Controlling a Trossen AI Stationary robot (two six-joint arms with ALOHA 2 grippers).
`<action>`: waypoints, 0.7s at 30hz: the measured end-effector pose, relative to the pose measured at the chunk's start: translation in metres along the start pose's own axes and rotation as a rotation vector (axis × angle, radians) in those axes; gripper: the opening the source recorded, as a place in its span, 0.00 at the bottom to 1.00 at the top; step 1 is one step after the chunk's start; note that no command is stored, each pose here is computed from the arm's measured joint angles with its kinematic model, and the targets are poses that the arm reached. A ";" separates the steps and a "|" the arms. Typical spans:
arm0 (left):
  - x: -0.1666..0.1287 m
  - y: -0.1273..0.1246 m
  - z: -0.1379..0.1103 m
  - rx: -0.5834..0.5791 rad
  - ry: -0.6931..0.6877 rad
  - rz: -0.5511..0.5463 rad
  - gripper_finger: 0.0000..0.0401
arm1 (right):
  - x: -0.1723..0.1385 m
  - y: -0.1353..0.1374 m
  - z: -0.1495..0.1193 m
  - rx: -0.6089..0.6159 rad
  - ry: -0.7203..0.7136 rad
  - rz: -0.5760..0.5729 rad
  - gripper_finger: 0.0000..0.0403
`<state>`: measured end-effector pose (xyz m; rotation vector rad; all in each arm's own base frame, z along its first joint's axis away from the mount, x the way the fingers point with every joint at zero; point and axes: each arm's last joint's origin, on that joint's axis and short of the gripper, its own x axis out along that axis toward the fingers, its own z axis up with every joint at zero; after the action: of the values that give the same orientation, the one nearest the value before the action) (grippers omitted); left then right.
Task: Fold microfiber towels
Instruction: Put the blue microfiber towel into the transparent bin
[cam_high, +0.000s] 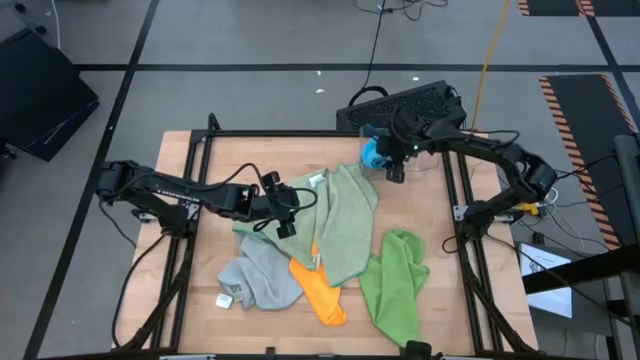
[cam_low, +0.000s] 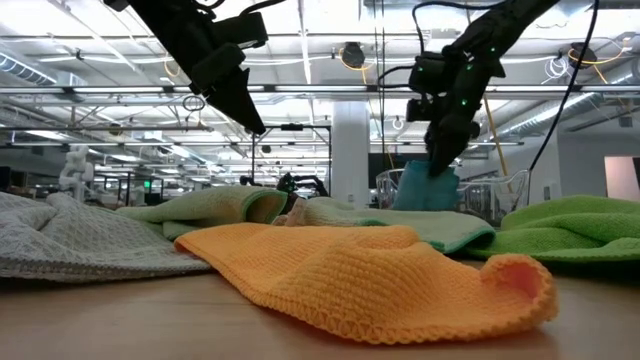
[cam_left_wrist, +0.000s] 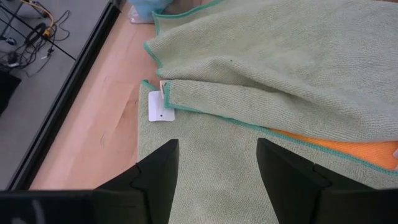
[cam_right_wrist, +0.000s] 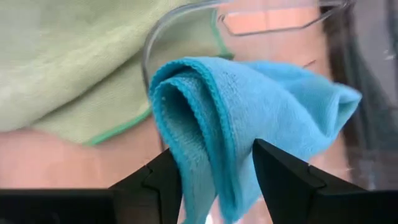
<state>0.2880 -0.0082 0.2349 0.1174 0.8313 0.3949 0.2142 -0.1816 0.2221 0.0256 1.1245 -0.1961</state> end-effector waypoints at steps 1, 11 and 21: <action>0.000 0.000 0.000 0.000 0.000 0.000 0.54 | -0.002 -0.001 0.000 0.015 0.004 0.018 0.44; 0.000 0.000 0.000 0.000 0.000 0.000 0.54 | -0.028 -0.004 0.007 0.187 0.045 0.119 0.34; 0.000 0.000 0.002 0.010 -0.023 -0.007 0.54 | -0.012 -0.022 0.009 0.315 0.054 0.107 0.02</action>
<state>0.2899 -0.0085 0.2365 0.1282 0.8105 0.3820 0.2134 -0.2024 0.2383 0.3721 1.1334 -0.2766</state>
